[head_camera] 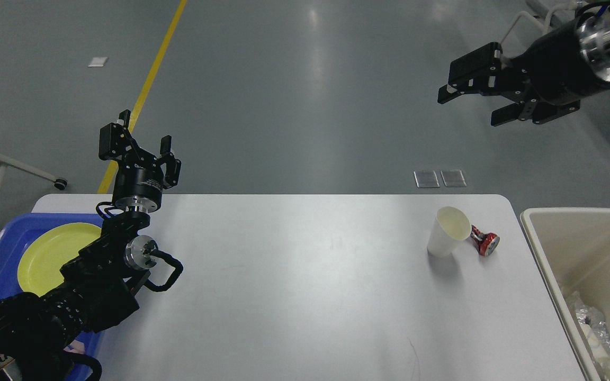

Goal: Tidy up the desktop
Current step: 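Raise the right gripper and move it back toward the remaining cup, then close the right gripper on the rim of the remaining paper cup, then lift the paper cup high and release it into the beige bin, then swing the right gripper back over the red can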

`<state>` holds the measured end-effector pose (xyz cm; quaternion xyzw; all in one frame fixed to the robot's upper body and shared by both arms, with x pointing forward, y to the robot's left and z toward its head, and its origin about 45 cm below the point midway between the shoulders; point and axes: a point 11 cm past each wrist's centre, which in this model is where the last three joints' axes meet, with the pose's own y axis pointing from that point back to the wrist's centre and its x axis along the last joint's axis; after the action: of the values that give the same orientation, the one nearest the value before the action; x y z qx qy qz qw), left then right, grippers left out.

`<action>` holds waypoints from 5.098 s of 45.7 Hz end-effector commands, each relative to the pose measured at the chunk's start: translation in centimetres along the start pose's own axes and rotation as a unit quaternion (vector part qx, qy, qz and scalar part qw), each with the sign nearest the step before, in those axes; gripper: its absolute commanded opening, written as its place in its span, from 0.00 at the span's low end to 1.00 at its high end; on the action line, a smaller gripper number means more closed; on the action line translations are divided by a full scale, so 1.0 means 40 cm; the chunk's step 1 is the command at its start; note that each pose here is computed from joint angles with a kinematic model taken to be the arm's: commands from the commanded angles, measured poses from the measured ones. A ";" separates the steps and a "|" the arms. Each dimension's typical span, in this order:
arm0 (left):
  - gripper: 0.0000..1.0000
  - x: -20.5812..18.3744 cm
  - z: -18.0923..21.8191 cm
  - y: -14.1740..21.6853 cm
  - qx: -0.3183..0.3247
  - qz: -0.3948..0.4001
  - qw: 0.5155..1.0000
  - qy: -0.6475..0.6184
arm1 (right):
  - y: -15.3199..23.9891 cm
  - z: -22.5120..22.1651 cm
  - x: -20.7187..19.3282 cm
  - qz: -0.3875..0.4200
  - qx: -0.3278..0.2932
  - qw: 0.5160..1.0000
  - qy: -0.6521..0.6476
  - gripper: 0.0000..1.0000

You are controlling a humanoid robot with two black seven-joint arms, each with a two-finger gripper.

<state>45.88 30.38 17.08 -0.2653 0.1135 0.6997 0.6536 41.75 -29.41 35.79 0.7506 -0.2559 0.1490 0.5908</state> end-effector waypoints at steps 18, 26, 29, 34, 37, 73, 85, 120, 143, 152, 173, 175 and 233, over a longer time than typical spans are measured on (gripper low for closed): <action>1.00 0.000 0.000 0.000 0.000 0.000 1.000 0.000 | -0.374 0.336 -0.154 0.032 -0.126 0.991 0.030 1.00; 1.00 0.000 0.000 0.000 0.000 0.000 1.000 0.000 | -0.387 0.334 -0.192 0.011 -0.120 0.992 0.024 1.00; 1.00 0.000 0.000 0.000 0.000 0.000 1.000 0.000 | -0.392 0.325 -0.201 0.006 -0.115 0.993 0.024 1.00; 1.00 0.000 0.000 0.000 0.000 0.001 1.000 -0.001 | -0.411 0.293 -0.217 -0.003 -0.105 0.994 0.033 1.00; 1.00 -0.001 0.001 -0.001 -0.001 0.000 1.000 0.001 | -0.420 0.274 -0.223 -0.006 -0.100 0.994 0.039 1.00; 1.00 0.000 0.000 0.000 0.000 0.000 1.000 0.000 | -0.463 0.288 -0.328 -0.056 -0.109 0.989 0.079 0.00; 1.00 0.000 0.000 0.000 0.000 0.000 1.000 0.000 | -0.450 0.259 -0.291 -0.049 -0.099 0.991 0.080 0.00; 1.00 0.000 0.000 0.000 0.000 0.000 1.000 0.000 | 0.234 -0.141 0.046 -0.111 0.157 0.981 -0.007 0.00; 1.00 0.000 0.000 0.000 0.000 0.000 1.000 0.000 | 0.780 -0.378 0.101 0.041 0.391 0.911 0.125 0.00; 1.00 0.000 0.000 0.000 0.000 0.000 1.000 0.000 | 0.545 -0.176 0.135 -0.002 0.236 0.968 0.082 0.00; 1.00 0.000 0.000 0.000 0.000 0.000 1.000 0.000 | 0.001 0.636 -0.003 -0.007 -0.185 0.982 -0.034 0.00; 1.00 0.000 0.000 0.000 0.000 0.000 1.000 0.000 | -0.017 0.691 -0.029 0.003 -0.216 0.976 -0.023 0.00; 1.00 0.000 0.000 0.000 0.000 0.000 1.000 0.000 | 0.299 0.036 0.014 -0.129 0.150 0.980 -0.006 1.00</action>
<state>45.87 30.38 17.07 -0.2653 0.1136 0.6997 0.6535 37.14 -37.39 39.08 0.8155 -0.1763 0.0852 0.5447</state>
